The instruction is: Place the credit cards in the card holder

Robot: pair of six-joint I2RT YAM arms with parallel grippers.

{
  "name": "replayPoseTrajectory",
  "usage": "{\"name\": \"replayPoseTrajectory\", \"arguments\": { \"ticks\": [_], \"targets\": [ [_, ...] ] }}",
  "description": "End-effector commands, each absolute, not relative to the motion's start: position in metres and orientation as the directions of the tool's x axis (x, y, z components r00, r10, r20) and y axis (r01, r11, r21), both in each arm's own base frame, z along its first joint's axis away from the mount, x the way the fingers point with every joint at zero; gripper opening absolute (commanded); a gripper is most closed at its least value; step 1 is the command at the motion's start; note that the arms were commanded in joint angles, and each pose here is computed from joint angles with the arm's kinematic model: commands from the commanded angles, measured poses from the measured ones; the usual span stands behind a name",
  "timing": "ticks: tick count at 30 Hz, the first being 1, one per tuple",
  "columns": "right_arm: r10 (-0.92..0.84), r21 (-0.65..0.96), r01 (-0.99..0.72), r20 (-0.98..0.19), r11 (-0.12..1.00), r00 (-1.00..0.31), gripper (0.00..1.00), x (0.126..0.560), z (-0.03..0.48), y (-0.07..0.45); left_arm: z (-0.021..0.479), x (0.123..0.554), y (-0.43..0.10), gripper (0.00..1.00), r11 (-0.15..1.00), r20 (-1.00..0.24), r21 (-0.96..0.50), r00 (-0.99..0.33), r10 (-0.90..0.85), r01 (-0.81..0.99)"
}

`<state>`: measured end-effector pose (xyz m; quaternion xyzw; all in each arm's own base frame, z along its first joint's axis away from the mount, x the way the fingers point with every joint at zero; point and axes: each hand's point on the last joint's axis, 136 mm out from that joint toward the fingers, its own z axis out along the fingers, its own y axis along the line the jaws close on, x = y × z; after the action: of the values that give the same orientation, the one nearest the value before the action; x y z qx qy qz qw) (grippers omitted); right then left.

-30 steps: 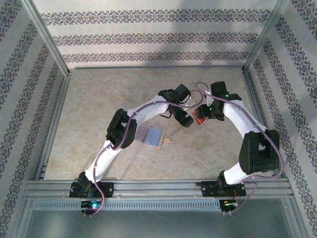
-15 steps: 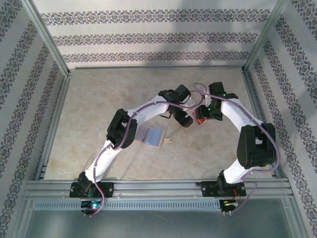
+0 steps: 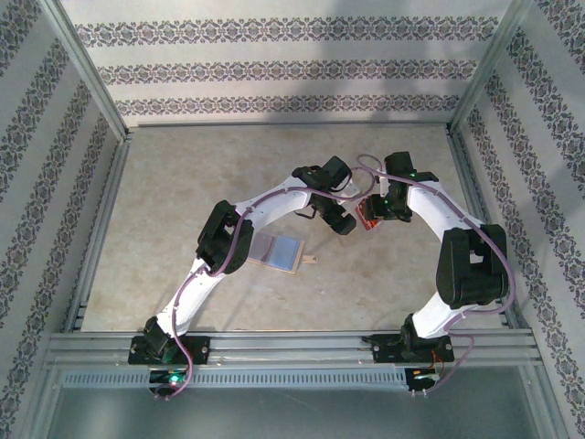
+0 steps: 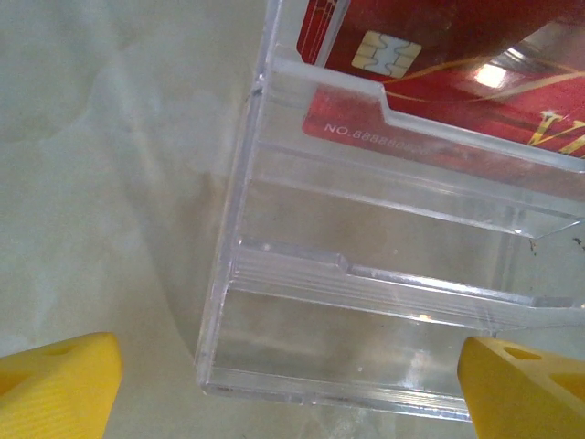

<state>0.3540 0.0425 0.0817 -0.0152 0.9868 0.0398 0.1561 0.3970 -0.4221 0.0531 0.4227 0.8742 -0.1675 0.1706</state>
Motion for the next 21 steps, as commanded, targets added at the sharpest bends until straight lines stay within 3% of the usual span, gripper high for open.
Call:
{"name": "replayPoseTrajectory", "arguments": {
  "ticks": [1, 15, 21],
  "targets": [
    [-0.025, 0.025, -0.034, -0.323, 0.999, -0.946, 0.63, 0.355, 0.090, 0.031, 0.028, 0.379, -0.405, 0.95, 0.575, -0.337, -0.114, -0.576, 0.745, 0.810],
    [-0.020, 0.035, -0.035, -0.343, 0.999, -0.939, 0.62, 0.354, 0.097, 0.032, 0.027, 0.378, -0.400, 0.95, 0.570, -0.329, -0.090, -0.565, 0.757, 0.816],
    [-0.020, 0.052, -0.041, -0.354, 0.998, -0.935, 0.57, 0.354, 0.101, 0.035, 0.025, 0.378, -0.398, 0.95, 0.568, -0.326, -0.082, -0.561, 0.761, 0.819]
  ]
}}
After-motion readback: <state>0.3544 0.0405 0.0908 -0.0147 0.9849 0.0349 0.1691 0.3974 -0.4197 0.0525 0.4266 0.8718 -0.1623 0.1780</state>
